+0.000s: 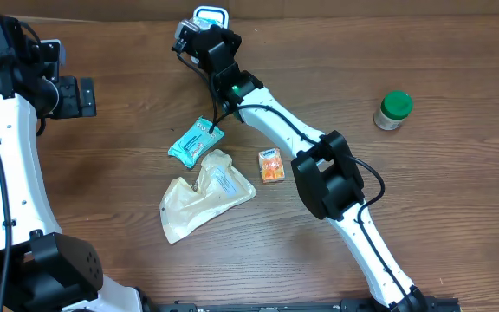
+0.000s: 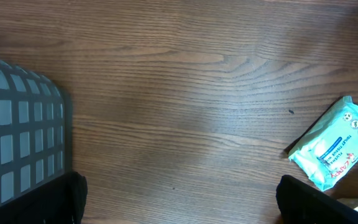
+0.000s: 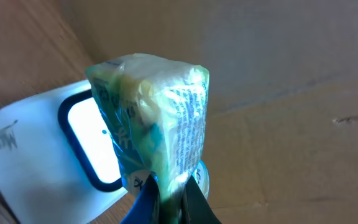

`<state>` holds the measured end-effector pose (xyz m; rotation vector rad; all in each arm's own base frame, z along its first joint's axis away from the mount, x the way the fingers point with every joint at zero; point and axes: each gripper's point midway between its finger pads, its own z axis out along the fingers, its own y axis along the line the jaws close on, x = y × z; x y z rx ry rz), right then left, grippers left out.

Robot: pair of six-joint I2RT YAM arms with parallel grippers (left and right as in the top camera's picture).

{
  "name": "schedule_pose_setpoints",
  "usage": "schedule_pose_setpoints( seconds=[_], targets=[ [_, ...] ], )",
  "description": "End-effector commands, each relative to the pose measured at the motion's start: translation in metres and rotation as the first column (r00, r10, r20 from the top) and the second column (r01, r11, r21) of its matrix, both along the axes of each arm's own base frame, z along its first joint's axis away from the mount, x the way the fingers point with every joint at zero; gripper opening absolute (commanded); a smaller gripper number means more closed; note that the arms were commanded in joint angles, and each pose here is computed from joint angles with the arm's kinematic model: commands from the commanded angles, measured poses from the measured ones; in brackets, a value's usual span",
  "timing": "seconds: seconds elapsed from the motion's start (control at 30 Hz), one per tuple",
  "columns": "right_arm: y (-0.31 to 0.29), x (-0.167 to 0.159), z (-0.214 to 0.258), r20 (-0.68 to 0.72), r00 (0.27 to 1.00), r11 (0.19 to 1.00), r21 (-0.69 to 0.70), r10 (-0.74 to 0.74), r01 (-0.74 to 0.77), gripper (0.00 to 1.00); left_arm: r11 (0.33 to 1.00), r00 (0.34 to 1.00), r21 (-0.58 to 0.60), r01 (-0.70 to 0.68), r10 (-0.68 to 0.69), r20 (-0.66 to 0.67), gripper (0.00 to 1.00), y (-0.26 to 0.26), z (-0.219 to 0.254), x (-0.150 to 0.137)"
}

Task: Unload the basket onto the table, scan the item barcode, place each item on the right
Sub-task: 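Lift the tissue pack and hold it in front of the scanner, then carry the tissue pack right and set it down near the bottle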

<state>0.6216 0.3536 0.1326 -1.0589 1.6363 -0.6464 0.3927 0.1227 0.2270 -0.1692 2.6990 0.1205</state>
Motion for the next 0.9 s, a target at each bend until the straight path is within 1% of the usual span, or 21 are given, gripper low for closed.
schedule_pose_setpoints(
  seconds=[0.0,0.1,0.17,0.23,0.3,0.37,0.4,0.47,0.57,0.63,0.67,0.7,0.77,0.8,0.87],
  targets=[
    [-0.006,0.004,0.018,0.032,0.999,1.0,-0.021,-0.008,0.008,0.04,1.0,1.0,-0.009,-0.012,0.012,-0.002,1.0,-0.002,-0.001,0.001],
    [-0.006,0.003,0.018,0.032,0.999,1.0,-0.016,-0.009,0.01,0.04,1.0,1.0,-0.009,-0.012,0.012,-0.002,1.0,-0.002,-0.001,0.001],
    [-0.007,0.002,0.025,0.03,0.999,1.0,0.015,-0.019,0.019,0.04,1.0,1.0,-0.009,-0.012,0.012,-0.002,1.0,-0.002,-0.001,0.001],
    [-0.014,0.001,0.047,0.026,0.998,0.991,0.122,-0.052,0.048,0.04,1.0,1.0,-0.009,-0.012,0.012,-0.002,1.0,-0.002,-0.001,0.001],
    [-0.021,-0.003,0.081,0.022,0.997,0.969,0.239,-0.071,0.063,0.04,1.0,1.0,-0.009,-0.012,0.012,-0.002,1.0,-0.002,-0.001,0.001],
    [-0.022,-0.01,0.103,0.0,0.998,0.945,0.322,-0.062,0.058,0.04,1.0,1.0,-0.009,-0.012,0.012,-0.002,1.0,-0.002,-0.001,0.001],
    [-0.022,-0.017,0.118,-0.025,0.999,0.922,0.383,-0.048,0.054,0.04,1.0,1.0,-0.009,-0.012,0.012,-0.002,1.0,-0.002,-0.001,0.001],
    [-0.022,-0.03,0.138,-0.068,0.998,0.888,0.458,-0.016,0.045,0.04,1.0,1.0,-0.009,-0.012,0.012,-0.002,1.0,-0.002,-0.001,0.001],
    [-0.025,-0.062,0.18,-0.16,0.985,0.799,0.599,0.064,0.045,0.04,1.0,1.0,-0.009,-0.012,0.012,-0.002,1.0,-0.002,-0.001,0.001],
    [-0.032,-0.09,0.205,-0.253,0.96,0.707,0.7,0.123,0.094,0.04,1.0,1.0,-0.009,-0.012,0.012,-0.002,1.0,-0.002,-0.001,0.001],
    [-0.039,-0.103,0.212,-0.305,0.943,0.655,0.741,0.136,0.145,0.04,1.0,1.0,-0.009,-0.012,0.012,-0.002,1.0,-0.002,-0.001,0.001],
    [-0.043,-0.109,0.216,-0.333,0.932,0.629,0.757,0.141,0.175,0.04,1.0,1.0,-0.009,-0.012,0.012,-0.002,1.0,-0.002,-0.001,0.001],
    [-0.066,-0.137,0.223,-0.467,0.871,0.525,0.784,0.149,0.331,0.04,1.0,1.0,-0.009,-0.012,0.012,-0.002,1.0,-0.002,-0.001,0.001],
    [-0.073,-0.146,0.223,-0.511,0.846,0.5,0.778,0.15,0.381,0.04,1.0,1.0,-0.009,-0.012,0.012,-0.002,1.0,-0.002,-0.001,0.001],
    [-0.099,-0.175,0.212,-0.648,0.747,0.459,0.714,0.149,0.528,0.04,1.0,1.0,-0.009,-0.012,0.012,-0.002,1.0,-0.002,-0.001,0.001]
  ],
)
